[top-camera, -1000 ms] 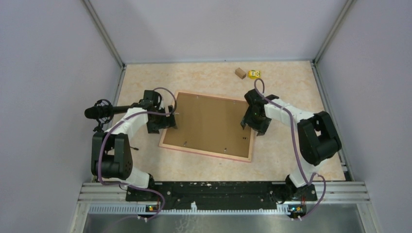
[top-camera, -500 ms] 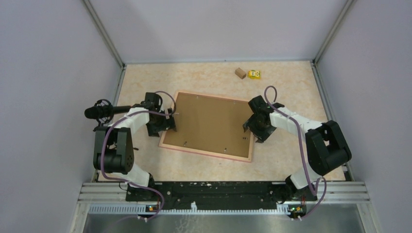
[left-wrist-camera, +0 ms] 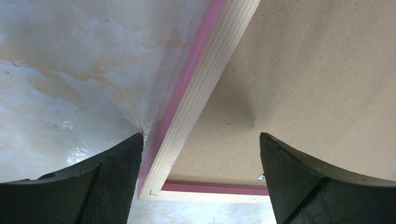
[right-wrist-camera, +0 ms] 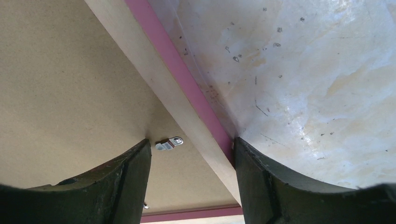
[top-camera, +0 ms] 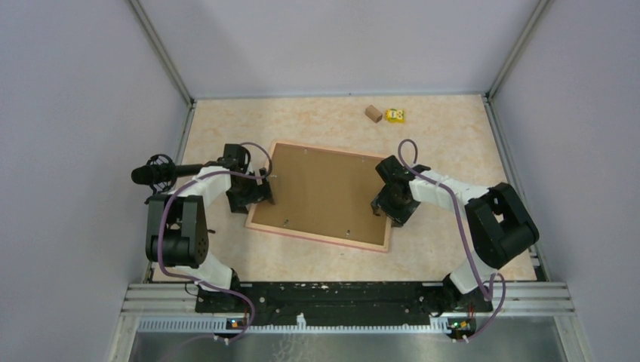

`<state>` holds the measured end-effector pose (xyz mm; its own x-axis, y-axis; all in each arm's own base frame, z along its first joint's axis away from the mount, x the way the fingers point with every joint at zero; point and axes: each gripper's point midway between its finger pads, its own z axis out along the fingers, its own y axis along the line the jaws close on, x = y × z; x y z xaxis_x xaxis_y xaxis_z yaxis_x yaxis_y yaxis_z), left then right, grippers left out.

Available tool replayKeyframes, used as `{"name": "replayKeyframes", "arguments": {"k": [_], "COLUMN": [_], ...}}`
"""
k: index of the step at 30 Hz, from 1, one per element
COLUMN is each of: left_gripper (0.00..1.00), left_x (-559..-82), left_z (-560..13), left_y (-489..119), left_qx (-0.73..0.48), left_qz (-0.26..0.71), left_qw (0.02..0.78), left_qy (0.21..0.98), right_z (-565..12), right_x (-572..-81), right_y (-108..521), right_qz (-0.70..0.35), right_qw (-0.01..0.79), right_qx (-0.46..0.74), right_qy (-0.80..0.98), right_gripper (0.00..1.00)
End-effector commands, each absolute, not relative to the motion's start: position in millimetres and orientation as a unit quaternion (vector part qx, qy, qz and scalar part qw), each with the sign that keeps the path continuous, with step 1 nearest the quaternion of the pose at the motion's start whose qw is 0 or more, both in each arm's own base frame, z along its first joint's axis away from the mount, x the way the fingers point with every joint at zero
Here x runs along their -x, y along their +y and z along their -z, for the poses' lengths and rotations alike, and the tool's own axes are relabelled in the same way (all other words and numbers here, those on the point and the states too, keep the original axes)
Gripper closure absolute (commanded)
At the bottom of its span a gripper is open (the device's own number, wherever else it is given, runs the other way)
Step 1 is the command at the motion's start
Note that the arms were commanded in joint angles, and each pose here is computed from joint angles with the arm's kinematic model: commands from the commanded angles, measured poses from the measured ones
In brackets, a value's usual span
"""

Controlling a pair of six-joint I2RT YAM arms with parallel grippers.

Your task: Put the photo into the frame

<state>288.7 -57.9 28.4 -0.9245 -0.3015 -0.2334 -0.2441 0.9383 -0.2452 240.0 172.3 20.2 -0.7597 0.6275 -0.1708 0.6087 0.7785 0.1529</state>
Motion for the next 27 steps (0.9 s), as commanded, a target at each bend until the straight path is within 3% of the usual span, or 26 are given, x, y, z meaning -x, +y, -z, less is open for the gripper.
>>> {"name": "replayKeyframes", "arguments": {"k": [1,20,27], "left_gripper": [0.03,0.03,0.03], "left_x": [-287.6,-287.8,-287.6], "left_z": [-21.7,-22.8,-23.5], "left_y": [-59.0,-59.3,-61.1], "left_qx": [0.145,0.146,0.145], "left_qz": [0.115,0.12,0.126], "left_qw": [0.126,0.127,0.127], "left_qy": [0.975,0.974,0.973], "right_z": [-4.1,0.3,-14.0], "right_x": [-219.1,-211.6,-258.2], "right_y": [166.6,140.8,126.3], "right_qz": [-0.02,0.039,0.106], "right_qw": [0.091,0.098,0.16], "right_qx": [-0.318,-0.215,-0.078], "right_qy": [0.944,0.971,0.978], "right_gripper": [0.39,0.79,0.95]}}
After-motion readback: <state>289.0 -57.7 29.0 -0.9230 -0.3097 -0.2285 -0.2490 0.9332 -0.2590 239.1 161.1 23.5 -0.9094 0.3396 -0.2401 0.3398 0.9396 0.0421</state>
